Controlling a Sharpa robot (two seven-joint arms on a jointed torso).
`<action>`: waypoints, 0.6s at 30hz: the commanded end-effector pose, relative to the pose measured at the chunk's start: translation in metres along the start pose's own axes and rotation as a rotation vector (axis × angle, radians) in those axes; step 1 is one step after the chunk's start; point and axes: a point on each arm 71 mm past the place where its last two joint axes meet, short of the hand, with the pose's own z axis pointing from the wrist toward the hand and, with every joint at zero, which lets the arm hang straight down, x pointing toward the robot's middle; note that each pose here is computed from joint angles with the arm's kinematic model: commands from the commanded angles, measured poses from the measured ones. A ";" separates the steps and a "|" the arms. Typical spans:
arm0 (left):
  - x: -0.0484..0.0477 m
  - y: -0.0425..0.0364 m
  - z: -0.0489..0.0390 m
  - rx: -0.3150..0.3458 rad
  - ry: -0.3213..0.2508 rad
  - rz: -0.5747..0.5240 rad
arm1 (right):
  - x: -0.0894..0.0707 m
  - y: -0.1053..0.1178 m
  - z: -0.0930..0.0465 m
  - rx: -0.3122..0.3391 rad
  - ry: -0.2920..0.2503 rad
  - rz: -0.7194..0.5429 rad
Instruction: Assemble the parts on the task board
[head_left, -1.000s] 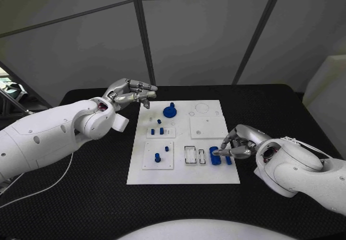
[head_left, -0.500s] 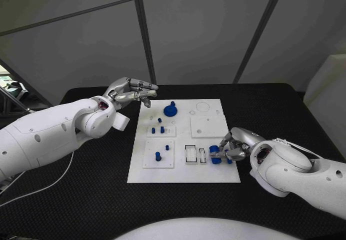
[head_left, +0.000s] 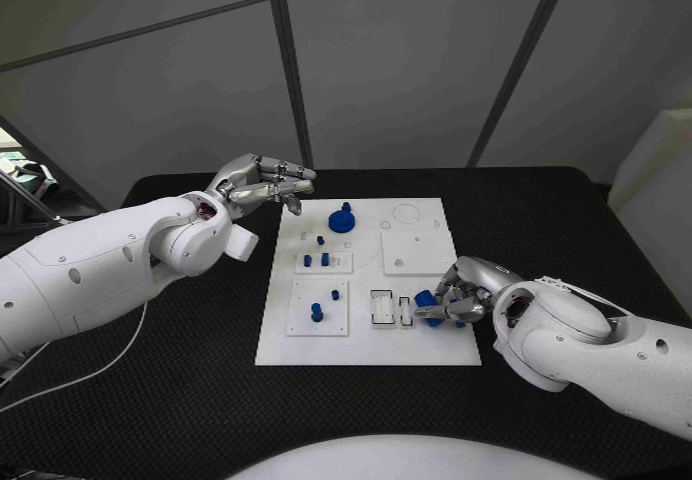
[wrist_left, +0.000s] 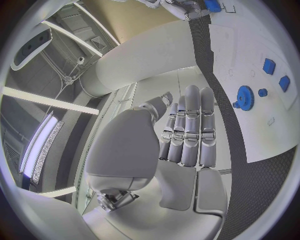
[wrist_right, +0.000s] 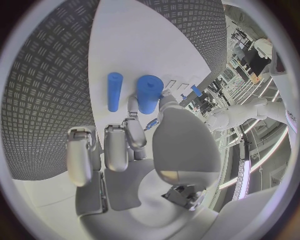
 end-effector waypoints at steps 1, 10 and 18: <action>0.0007 -0.0019 0.0000 0.012 0.007 -0.010 | 0.005 -0.004 0.001 0.023 0.018 -0.021; -0.0002 -0.0018 -0.0008 0.011 0.006 -0.010 | -0.003 0.005 -0.008 -0.043 -0.090 0.069; 0.0002 -0.0011 -0.0008 0.010 0.008 -0.011 | -0.009 0.021 -0.020 -0.118 -0.153 0.164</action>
